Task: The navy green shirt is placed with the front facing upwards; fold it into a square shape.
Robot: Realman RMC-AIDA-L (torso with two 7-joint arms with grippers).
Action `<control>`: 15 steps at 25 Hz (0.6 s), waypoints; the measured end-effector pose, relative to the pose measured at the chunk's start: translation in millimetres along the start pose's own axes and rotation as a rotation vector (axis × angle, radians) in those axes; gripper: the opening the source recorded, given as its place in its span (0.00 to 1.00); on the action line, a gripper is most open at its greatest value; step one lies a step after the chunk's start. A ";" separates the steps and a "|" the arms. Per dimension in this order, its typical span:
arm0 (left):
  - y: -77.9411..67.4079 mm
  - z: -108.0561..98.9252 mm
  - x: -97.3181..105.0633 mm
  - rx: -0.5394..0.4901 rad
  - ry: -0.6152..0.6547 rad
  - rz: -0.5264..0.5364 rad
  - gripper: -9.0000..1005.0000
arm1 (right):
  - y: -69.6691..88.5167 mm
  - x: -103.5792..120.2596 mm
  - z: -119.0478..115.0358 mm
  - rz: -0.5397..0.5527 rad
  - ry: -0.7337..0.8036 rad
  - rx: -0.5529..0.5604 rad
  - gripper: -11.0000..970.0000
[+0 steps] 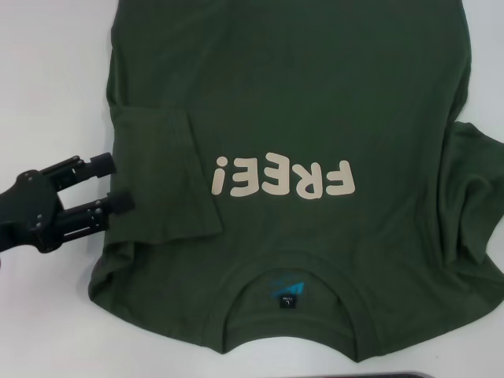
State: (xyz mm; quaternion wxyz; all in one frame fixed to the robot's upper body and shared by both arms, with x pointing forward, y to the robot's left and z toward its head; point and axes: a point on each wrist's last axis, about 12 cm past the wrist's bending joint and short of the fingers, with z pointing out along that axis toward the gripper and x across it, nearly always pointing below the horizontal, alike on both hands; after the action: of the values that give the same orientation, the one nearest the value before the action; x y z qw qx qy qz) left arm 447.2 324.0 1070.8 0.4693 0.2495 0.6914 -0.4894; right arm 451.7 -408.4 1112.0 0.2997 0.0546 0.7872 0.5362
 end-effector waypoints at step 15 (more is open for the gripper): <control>4.1 -2.4 -7.3 -0.022 -0.002 0.033 0.78 | -2.0 -23.5 -21.9 0.130 0.168 0.287 0.88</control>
State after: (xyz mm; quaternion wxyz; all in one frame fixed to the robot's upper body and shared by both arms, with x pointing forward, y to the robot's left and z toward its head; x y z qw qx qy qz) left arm 452.8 328.7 1075.7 0.4807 0.2551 0.6922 -0.4741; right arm 459.7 -436.6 1125.3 0.1864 0.1028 0.8728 0.4391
